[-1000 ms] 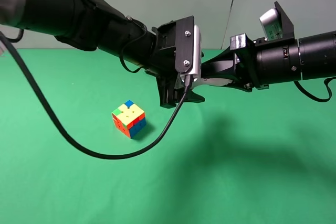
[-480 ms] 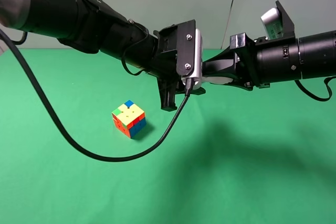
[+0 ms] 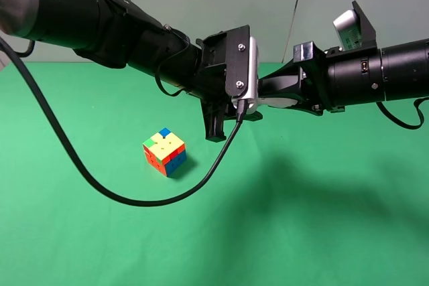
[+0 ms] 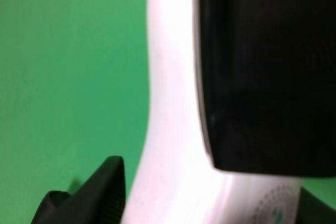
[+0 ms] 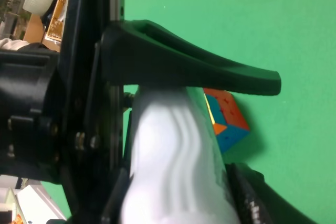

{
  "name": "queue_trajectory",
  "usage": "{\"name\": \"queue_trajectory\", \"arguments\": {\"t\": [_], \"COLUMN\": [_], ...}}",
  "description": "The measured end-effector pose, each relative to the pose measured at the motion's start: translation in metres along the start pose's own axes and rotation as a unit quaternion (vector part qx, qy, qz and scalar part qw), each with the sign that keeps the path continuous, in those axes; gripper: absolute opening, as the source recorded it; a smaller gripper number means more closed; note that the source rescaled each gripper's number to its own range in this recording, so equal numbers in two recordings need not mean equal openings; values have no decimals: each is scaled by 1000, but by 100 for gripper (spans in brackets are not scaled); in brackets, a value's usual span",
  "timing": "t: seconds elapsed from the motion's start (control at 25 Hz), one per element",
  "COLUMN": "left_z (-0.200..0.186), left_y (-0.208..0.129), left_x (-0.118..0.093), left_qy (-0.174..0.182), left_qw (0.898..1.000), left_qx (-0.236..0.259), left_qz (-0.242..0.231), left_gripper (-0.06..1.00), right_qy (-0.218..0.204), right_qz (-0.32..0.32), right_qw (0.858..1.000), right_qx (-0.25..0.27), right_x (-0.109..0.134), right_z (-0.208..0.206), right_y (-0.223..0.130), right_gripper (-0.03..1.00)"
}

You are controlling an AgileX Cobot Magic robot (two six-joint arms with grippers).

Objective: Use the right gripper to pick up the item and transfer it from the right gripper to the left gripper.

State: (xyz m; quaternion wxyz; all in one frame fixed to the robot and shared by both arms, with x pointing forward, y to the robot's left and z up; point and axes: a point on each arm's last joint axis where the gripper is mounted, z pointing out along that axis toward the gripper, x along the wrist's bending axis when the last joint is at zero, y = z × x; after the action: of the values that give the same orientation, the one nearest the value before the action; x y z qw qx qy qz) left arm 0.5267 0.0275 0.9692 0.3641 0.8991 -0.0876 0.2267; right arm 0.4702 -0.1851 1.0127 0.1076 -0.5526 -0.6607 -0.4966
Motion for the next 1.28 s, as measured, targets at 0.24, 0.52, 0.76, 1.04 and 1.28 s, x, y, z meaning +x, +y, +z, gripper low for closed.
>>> {"name": "queue_trajectory", "arguments": {"t": [0.24,0.52,0.76,1.04,1.28], "left_z": [0,0,0,0,0], "left_y": [-1,-1,-1,-1,-1], "left_x": [1,1,1,1,1], "left_qy": [6,7,7,7,7], "left_qw": [1000,1000,1000,1000,1000], "left_qx": [4,5,5,5,5], "left_qz": [-2,-3,-3,-3,-3], "left_gripper": [10,10,10,1,1], "right_qy": [-2,-29,-72,-130,-152], "right_qz": [10,11,-10,-46,-70], "right_qw": [1000,999,994,976,964], "right_qx": [-2,-21,-77,-170,-208], "right_x": [0,-5,-1,10,18], "right_z": [0,-1,-15,-45,-61], "right_y": [0,4,12,23,25], "right_gripper": [71,99,100,100,100]}}
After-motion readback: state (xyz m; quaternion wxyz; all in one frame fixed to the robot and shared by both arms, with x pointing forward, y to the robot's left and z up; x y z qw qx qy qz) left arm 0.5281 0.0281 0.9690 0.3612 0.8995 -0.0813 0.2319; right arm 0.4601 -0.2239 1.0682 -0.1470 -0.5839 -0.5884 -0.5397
